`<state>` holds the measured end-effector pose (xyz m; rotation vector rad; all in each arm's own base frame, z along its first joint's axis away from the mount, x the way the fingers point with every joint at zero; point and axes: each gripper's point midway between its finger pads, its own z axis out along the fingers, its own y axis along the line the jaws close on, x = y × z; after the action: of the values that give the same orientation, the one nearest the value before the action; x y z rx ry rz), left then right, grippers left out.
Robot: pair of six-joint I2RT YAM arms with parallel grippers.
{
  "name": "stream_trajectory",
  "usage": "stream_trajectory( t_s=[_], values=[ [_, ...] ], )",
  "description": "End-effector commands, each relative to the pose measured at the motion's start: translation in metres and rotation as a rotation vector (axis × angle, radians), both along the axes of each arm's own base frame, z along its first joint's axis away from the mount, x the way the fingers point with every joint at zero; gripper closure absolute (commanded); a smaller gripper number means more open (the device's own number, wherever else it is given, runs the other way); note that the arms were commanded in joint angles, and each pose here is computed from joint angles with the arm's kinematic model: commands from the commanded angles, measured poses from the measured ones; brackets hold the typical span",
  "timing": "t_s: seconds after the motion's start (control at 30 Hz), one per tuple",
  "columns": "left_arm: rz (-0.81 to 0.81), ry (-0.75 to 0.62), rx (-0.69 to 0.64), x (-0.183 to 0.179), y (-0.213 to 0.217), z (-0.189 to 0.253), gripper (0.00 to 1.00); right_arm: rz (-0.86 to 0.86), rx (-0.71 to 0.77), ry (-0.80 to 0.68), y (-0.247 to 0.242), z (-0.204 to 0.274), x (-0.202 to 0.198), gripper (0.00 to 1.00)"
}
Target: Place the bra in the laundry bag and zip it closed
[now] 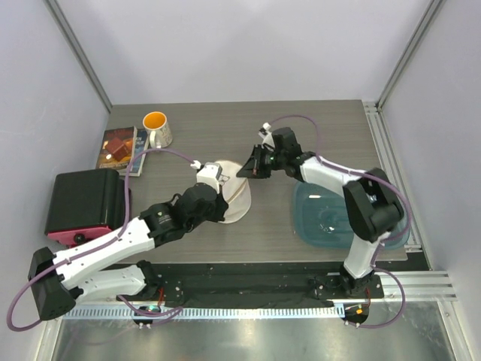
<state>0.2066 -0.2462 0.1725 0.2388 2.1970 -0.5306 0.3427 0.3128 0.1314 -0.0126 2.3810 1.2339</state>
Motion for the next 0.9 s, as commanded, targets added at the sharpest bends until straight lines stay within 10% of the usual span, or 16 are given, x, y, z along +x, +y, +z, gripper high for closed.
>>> stream_trajectory(
  t_s=[0.0, 0.13, 0.3, 0.57, 0.87],
  values=[
    [-0.048, 0.030, 0.024, -0.018, 0.012, 0.001, 1.00, 0.155, -0.040, -0.051, 0.010, -0.010, 0.020, 0.84],
    [-0.075, 0.037, -0.030, -0.019, 0.000, 0.009, 1.00, 0.071, -0.148, -0.059, 0.004, -0.012, 0.013, 0.45],
    [-0.112, 0.027, -0.070, -0.011, -0.024, 0.018, 1.00, -0.177, -0.284, -0.022, -0.041, -0.013, -0.006, 0.21],
    [-0.181, 0.054, -0.086, -0.002, -0.060, 0.011, 1.00, -0.358, -0.202, -0.030, -0.048, 0.009, -0.069, 0.18],
    [-0.225, 0.096, -0.120, -0.005, -0.078, 0.005, 1.00, -0.373, 0.010, -0.020, -0.010, 0.019, -0.090, 0.41]
  ],
)
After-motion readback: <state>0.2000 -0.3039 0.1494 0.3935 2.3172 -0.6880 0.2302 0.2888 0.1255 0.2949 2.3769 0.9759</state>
